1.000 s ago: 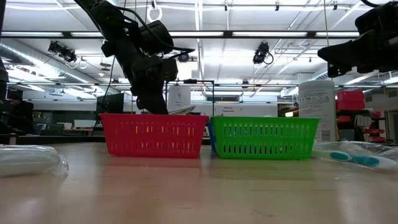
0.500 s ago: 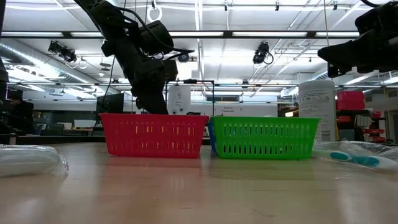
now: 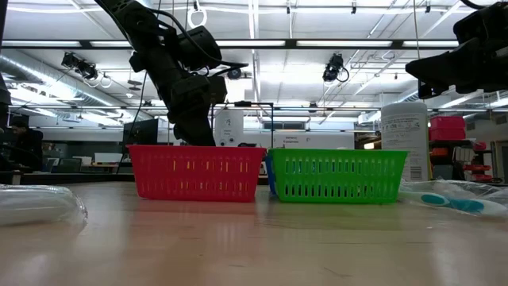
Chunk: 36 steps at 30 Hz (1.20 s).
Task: Pick & Place Travel size toiletries
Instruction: Put the bottom left toothpaste into the red bin
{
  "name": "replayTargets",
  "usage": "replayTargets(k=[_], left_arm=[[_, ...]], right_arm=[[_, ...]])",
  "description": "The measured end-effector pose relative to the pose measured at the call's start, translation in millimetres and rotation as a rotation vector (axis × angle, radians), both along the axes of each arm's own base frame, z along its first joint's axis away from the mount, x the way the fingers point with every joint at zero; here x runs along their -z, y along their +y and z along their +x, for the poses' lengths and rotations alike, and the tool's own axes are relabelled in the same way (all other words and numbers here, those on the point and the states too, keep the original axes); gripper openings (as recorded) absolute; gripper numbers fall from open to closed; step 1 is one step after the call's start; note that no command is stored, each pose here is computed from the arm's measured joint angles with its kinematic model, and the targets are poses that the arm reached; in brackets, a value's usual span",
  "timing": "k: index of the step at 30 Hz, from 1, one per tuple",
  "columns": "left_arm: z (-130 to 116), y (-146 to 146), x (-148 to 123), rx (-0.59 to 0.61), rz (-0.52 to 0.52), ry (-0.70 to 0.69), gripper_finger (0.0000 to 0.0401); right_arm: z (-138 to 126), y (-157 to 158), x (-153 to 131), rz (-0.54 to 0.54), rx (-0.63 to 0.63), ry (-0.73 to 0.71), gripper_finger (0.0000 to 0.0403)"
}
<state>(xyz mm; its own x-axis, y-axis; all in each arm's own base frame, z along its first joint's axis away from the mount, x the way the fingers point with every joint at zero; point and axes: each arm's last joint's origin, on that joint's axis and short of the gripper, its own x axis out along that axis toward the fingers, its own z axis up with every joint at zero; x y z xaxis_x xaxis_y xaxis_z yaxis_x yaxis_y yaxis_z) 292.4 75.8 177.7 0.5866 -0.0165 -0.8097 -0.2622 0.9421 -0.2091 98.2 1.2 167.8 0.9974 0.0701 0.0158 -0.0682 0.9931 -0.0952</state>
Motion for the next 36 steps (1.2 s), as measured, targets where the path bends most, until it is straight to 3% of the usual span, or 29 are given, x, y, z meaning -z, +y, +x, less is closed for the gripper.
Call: replayTargets(k=[10,23,36], left_arm=[[0.0,-0.1,0.0,0.003,0.0,0.0,0.0164],[0.1,-0.9,-0.2,0.031,-0.014,-0.007,0.0082],[0.1,-0.9,-0.2,0.03,-0.015,-0.007,0.0034]], right_arm=[[0.0,0.0,-0.1,0.0,0.0,0.0,0.0041],[0.0,0.0,0.0,0.0,0.0,0.0,0.004],[0.0,0.0,-0.1,0.0,0.0,0.0,0.0041]])
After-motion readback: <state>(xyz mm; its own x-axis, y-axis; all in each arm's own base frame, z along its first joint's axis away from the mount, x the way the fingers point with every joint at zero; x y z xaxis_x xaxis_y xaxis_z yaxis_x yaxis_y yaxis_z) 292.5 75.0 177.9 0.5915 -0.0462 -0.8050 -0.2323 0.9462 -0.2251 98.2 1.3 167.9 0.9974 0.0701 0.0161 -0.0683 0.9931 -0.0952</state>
